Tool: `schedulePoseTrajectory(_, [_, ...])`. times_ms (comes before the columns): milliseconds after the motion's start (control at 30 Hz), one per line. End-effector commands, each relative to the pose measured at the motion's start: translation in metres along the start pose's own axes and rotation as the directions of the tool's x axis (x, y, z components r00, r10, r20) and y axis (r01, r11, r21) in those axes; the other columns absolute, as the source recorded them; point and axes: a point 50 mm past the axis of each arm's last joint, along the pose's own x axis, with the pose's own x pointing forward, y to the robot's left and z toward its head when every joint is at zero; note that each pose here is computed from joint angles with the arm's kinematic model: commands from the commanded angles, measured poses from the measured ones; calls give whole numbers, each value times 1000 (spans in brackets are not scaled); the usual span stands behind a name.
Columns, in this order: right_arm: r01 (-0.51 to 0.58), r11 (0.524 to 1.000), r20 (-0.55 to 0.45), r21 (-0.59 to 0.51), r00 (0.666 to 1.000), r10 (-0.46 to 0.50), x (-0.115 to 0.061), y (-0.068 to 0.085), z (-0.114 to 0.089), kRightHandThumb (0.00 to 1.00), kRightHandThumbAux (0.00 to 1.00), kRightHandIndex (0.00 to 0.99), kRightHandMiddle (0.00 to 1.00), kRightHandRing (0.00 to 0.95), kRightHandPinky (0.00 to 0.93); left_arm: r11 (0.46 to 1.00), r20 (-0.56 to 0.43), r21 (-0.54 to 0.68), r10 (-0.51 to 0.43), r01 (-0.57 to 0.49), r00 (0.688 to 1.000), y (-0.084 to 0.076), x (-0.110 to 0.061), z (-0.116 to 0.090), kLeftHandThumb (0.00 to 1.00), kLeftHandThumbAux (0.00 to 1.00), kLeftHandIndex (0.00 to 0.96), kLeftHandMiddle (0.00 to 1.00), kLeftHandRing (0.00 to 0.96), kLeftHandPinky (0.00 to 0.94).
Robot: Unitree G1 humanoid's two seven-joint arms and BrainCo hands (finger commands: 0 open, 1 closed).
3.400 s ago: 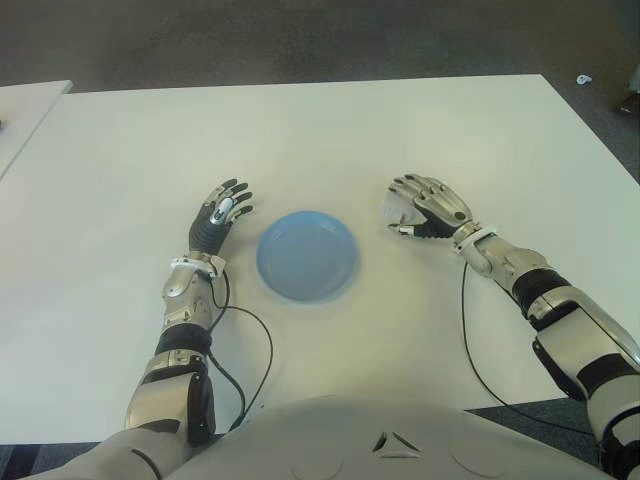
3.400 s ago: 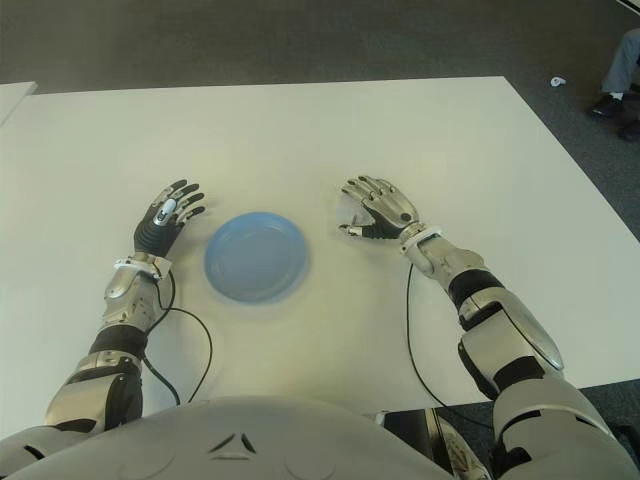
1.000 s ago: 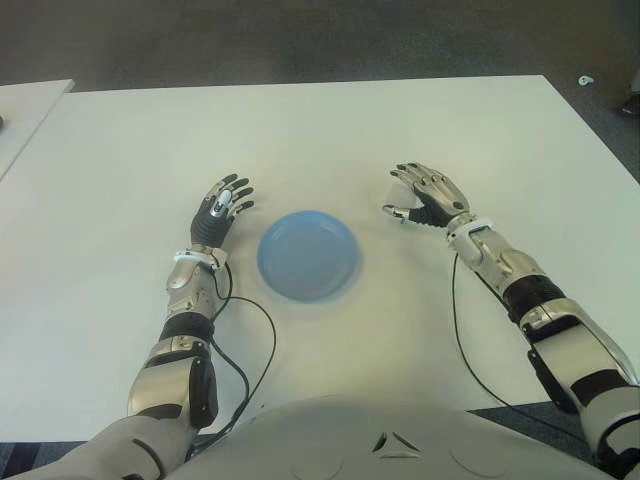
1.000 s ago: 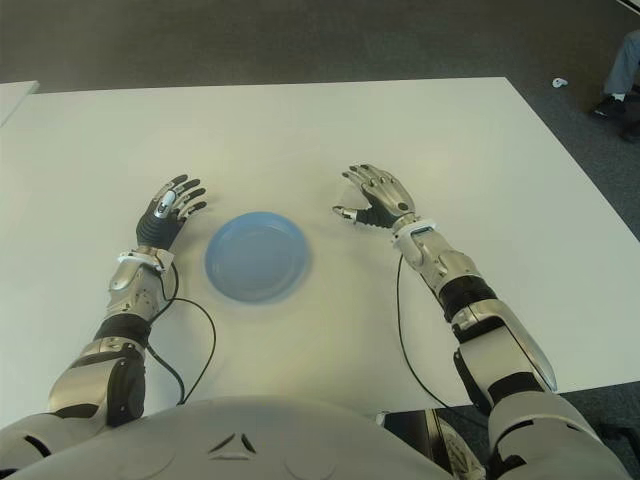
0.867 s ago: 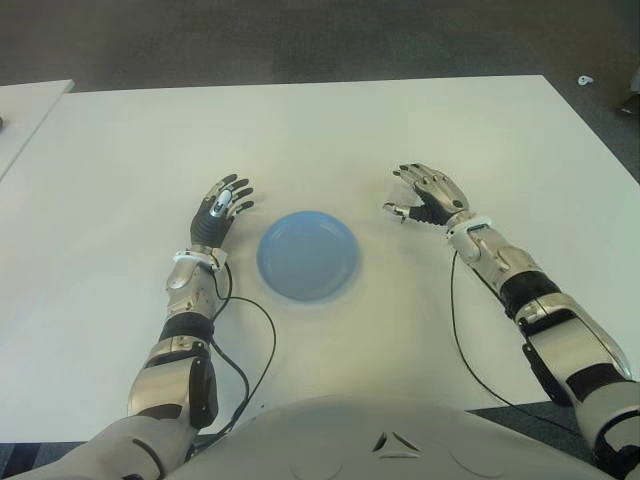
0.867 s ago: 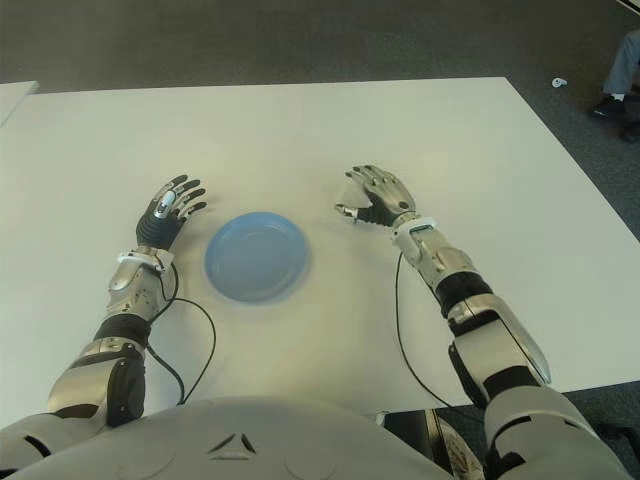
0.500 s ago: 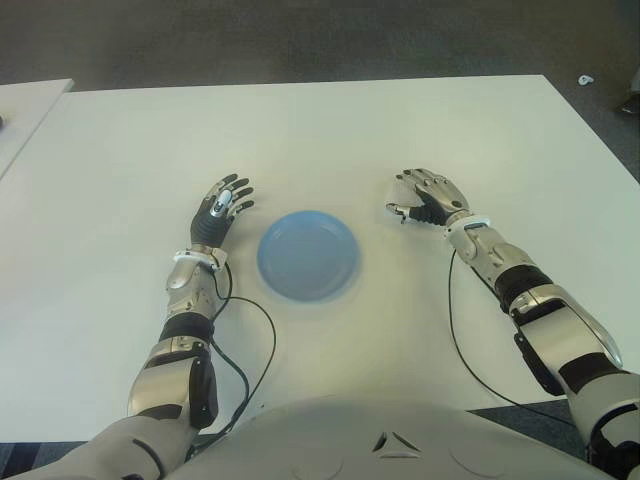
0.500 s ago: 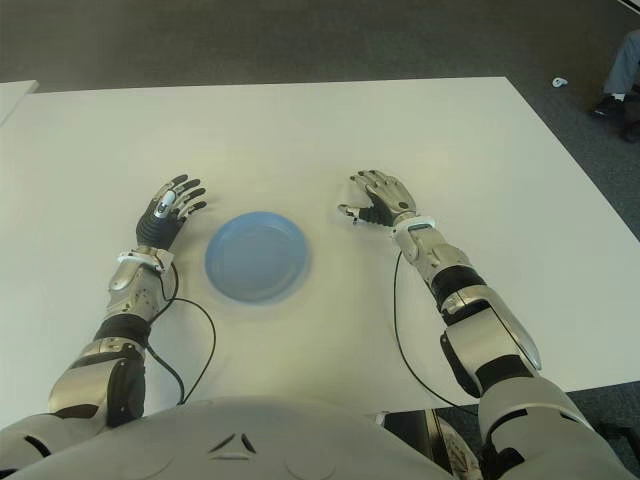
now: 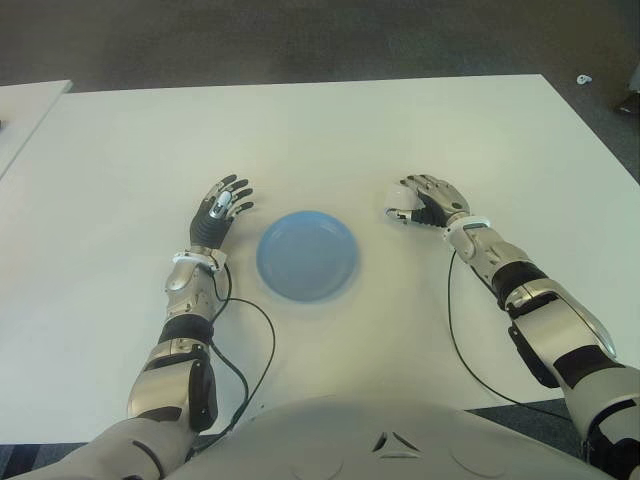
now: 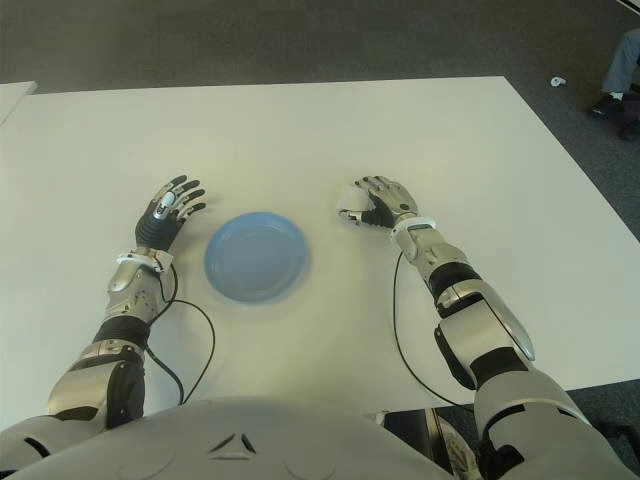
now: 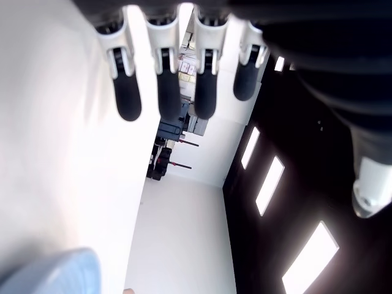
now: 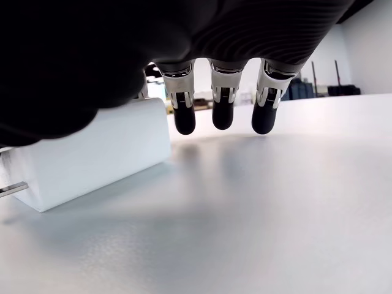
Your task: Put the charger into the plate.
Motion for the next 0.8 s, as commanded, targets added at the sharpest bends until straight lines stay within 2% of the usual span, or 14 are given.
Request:
schedulePoseTrajectory(33, [-39,999,-23,2,999,39,-1,6,-1,425,144,0,0,0,0,999,-116,-31,40,-44,992,4,-17,-25,13,536,194,234,253,281])
schedulePoseTrajectory(433, [-58,998,-25,-14,998,57,-3,10,-3,425,148,0,0,0,0,999,-111,-32,38,-42,993,3,-17,-24,13,527,198,244,260,287])
schedulePoseTrajectory(800, [-64,996,-6,-62,998,63,-4,13,-3,382,138,0,0,0,0,999,-111,-34,31,-35,993,3,-17,-24,13,515,197,244,259,284])
